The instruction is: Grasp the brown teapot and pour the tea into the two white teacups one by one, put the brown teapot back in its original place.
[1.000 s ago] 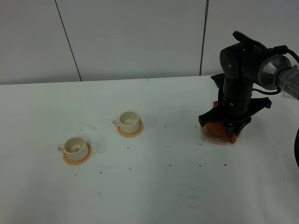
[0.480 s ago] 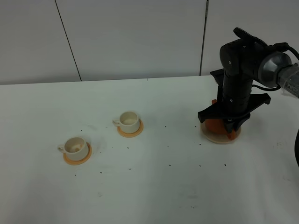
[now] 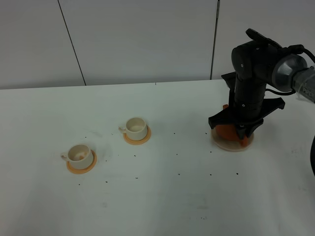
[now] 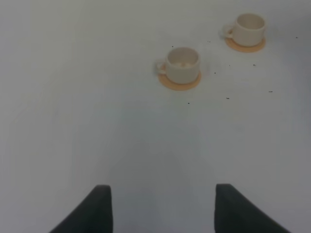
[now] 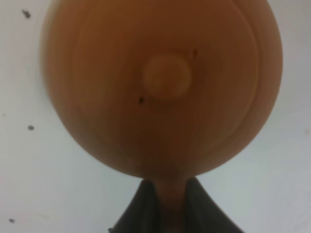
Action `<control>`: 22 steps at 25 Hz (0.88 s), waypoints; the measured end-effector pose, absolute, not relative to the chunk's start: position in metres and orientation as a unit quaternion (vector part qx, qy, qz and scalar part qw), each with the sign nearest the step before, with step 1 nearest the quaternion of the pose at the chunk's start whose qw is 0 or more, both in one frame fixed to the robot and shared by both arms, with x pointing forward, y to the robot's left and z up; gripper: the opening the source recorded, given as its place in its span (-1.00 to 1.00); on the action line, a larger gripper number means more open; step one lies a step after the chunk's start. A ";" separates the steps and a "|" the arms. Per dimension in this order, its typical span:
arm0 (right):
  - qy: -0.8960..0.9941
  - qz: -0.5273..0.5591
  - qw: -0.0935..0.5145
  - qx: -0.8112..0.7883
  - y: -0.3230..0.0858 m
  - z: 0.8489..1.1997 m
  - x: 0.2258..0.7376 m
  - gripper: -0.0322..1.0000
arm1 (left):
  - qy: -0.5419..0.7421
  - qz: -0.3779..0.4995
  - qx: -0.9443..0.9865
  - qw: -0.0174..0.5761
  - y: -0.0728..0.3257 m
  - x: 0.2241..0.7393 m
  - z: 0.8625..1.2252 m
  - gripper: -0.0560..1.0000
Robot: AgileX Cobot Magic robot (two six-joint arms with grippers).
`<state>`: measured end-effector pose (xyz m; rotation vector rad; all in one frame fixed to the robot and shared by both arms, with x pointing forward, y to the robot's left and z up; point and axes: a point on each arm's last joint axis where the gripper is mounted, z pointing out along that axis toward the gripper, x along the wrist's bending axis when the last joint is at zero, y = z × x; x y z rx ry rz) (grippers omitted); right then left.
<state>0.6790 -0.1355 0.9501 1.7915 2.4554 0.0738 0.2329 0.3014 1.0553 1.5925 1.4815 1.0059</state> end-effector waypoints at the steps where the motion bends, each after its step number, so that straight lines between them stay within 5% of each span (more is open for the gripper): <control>1: 0.806 0.027 0.053 0.588 -0.135 0.952 0.680 -0.76 | 0.576 0.391 0.619 0.364 0.301 0.233 1.055 0.11; 22: 0.870 0.059 0.102 0.479 -0.104 0.987 0.682 -0.76 | 0.576 0.391 0.619 0.364 0.301 0.233 1.055 0.11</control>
